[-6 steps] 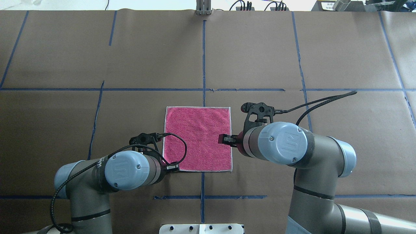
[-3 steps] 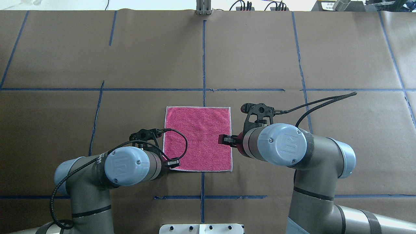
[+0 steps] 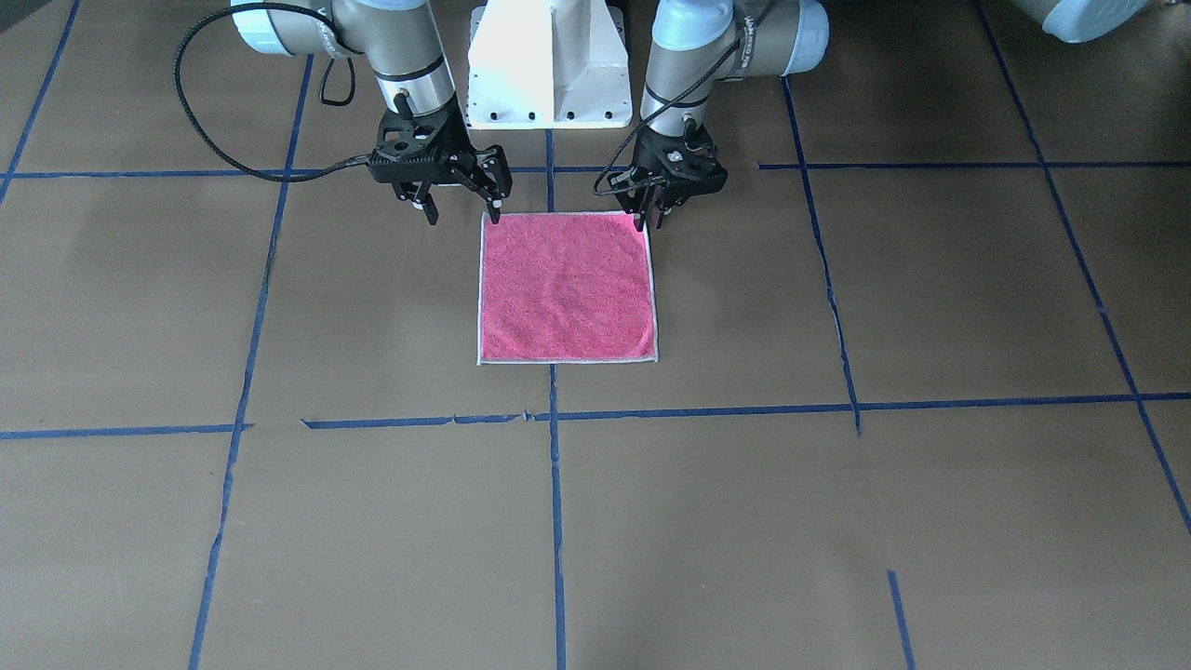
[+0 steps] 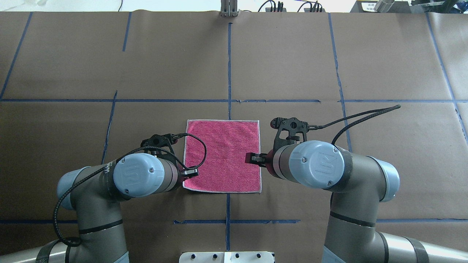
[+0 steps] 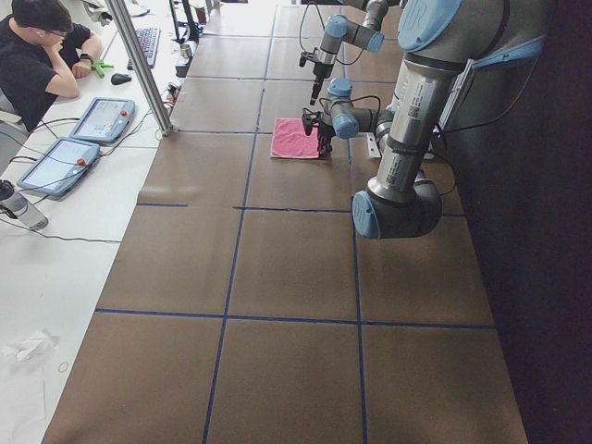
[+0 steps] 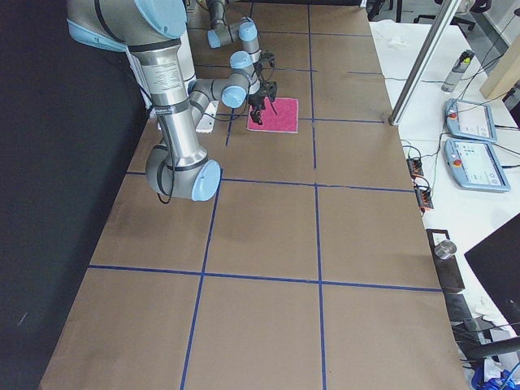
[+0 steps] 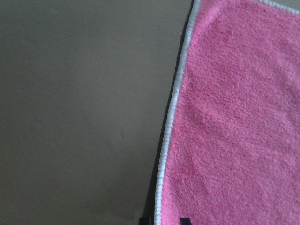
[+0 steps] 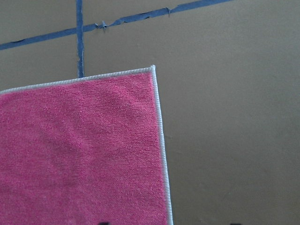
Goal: Fold towel twice with both arms
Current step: 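Lower the left gripper onto its corner while the right gripper shifts nearer the robot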
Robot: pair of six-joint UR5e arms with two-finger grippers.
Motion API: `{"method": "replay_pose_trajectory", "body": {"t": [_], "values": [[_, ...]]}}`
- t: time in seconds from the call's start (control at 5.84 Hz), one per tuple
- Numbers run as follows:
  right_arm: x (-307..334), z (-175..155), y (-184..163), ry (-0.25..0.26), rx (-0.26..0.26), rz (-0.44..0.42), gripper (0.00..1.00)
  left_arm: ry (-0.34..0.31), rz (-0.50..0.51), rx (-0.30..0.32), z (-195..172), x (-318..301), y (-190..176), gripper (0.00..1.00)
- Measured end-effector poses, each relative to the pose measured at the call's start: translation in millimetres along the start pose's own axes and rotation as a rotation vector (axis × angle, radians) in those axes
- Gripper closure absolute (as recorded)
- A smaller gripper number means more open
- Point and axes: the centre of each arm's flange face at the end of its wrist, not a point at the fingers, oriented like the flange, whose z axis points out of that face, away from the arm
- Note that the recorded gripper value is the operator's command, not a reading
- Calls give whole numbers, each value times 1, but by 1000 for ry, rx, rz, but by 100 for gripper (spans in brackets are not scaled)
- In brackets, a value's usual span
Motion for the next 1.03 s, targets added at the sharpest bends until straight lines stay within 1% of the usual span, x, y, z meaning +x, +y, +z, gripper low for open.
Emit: {"method": "replay_pose_trajectory", "body": {"t": [0.34, 0.51, 0.68, 0.86, 1.03], "values": [[1, 1, 2, 3, 0, -3, 11, -5, 6, -12, 5, 1, 7, 67], [1, 2, 3, 3, 2, -4, 11, -5, 11, -18, 7, 3, 11, 82], [1, 2, 4, 5, 2, -4, 10, -5, 12, -20, 7, 4, 13, 93], [2, 2, 5, 5, 2, -5, 10, -3, 12, -20, 7, 6, 13, 98], [0, 3, 6, 3, 7, -8, 14, -3, 12, -20, 7, 6, 14, 98]]}}
